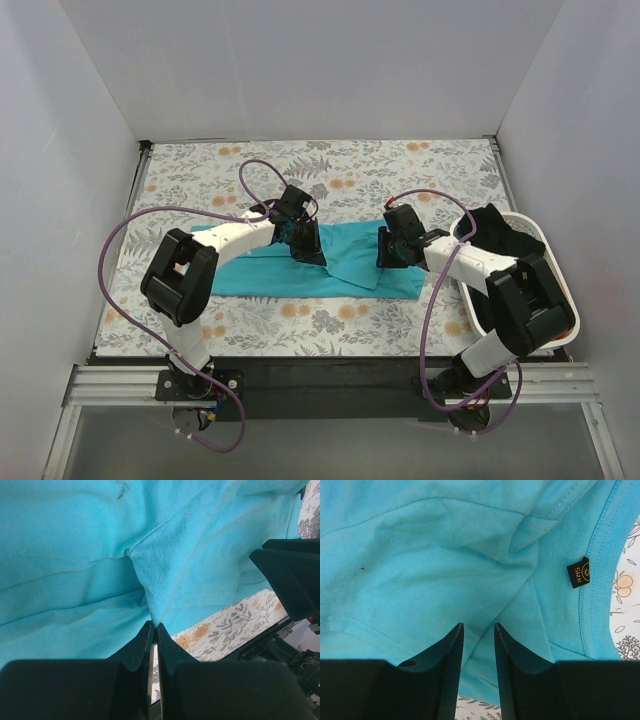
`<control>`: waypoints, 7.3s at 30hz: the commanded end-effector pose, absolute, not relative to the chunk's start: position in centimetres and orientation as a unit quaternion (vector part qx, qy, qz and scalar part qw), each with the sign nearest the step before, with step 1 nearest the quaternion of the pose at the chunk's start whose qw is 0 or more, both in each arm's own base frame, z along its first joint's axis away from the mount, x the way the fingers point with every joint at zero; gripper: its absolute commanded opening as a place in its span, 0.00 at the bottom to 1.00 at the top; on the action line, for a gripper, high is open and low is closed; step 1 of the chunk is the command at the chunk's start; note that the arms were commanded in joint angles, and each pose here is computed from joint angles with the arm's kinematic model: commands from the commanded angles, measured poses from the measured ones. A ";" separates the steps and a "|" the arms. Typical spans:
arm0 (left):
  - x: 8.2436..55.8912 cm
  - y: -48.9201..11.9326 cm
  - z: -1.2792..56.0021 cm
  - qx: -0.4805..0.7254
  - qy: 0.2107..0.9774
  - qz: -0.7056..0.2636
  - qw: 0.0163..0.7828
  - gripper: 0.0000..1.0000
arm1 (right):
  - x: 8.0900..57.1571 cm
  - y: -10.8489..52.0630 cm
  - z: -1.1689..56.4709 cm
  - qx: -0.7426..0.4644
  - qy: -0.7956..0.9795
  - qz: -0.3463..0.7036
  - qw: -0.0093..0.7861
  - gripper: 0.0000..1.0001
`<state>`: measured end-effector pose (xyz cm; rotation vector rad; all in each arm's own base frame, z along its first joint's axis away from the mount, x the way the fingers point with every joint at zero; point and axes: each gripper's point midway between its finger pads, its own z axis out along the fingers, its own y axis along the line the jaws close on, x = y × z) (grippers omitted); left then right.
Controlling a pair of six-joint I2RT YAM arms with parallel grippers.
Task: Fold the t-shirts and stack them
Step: Fold the tshirt
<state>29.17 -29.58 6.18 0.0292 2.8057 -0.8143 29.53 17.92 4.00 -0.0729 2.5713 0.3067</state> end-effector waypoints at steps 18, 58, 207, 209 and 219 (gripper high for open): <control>29.5 -30.0 7.0 0.017 0.950 -0.290 0.117 0.00 | 29.9 19.1 4.5 -0.024 0.948 0.135 0.287 0.05; 28.8 -29.8 5.4 0.020 0.951 -0.293 0.092 0.13 | 27.5 15.7 5.8 -0.032 0.951 0.059 0.303 0.01; 29.3 -33.6 9.1 0.057 0.932 -0.332 0.135 0.03 | 26.1 15.9 9.5 -0.078 0.943 0.033 0.321 0.01; 29.4 -33.4 9.4 0.054 0.933 -0.327 0.139 0.02 | 25.9 15.9 9.3 -0.078 0.944 0.034 0.319 0.01; 29.5 -31.5 8.8 0.032 0.947 -0.291 0.134 0.00 | 24.0 16.5 7.7 -0.093 0.953 0.058 0.283 0.01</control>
